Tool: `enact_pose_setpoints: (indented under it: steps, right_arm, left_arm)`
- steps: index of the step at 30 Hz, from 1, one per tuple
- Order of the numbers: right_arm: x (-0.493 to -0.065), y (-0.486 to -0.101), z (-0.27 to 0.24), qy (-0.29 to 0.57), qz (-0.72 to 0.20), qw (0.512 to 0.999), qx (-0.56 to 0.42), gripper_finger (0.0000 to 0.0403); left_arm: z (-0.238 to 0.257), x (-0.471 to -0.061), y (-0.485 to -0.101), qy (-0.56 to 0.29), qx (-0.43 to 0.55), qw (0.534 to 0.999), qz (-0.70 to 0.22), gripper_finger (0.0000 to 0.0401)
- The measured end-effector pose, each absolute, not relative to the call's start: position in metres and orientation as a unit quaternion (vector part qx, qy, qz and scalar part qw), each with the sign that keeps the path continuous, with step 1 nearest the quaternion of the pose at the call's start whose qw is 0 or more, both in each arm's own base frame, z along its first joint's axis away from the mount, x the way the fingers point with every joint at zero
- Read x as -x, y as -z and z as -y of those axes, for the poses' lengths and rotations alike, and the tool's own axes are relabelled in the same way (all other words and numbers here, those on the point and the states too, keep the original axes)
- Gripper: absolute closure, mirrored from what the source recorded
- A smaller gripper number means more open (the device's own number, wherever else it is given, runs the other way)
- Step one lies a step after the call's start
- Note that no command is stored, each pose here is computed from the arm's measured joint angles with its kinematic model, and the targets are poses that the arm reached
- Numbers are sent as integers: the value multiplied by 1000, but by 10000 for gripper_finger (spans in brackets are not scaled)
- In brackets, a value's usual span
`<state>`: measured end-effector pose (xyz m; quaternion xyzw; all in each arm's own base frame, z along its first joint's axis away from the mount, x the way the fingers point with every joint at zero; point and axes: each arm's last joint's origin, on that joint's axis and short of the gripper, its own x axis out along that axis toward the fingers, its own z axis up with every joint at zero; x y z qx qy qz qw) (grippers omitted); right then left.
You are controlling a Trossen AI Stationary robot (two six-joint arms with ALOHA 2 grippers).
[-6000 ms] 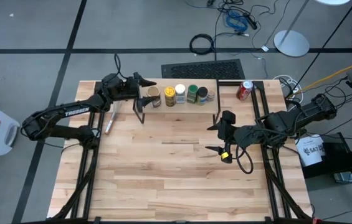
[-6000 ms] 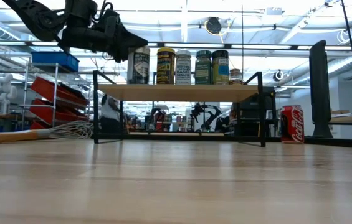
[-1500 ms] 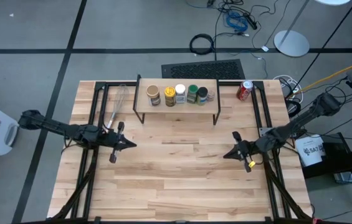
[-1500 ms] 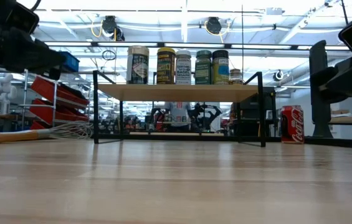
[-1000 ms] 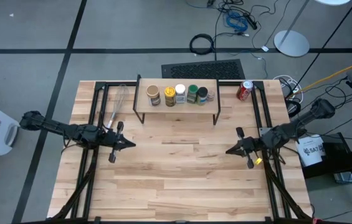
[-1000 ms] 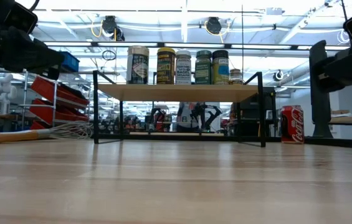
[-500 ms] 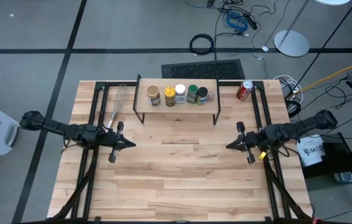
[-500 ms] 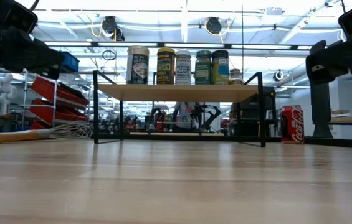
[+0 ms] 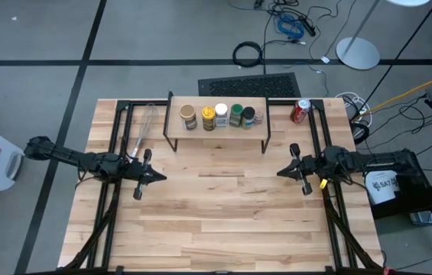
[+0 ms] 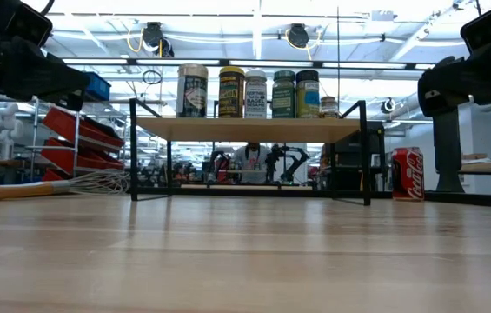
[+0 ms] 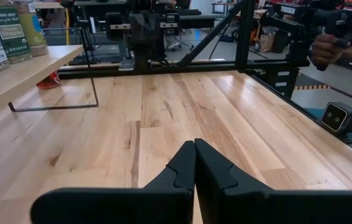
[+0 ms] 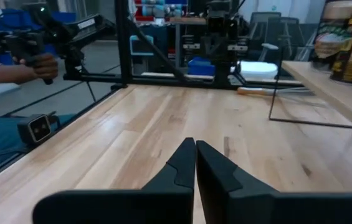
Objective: Shelf spices
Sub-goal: Return to Home Position
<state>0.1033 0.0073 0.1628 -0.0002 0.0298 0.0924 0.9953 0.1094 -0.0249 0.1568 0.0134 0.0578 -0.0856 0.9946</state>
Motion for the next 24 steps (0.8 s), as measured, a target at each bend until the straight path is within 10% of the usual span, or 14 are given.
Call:
enact_pose_setpoints:
  steps: [24]
  right_arm:
    - [-103,-163,-12,-52,-28,998,-37,403]
  left_arm:
    - [25,-109,-157,86,-12,994,-60,396]
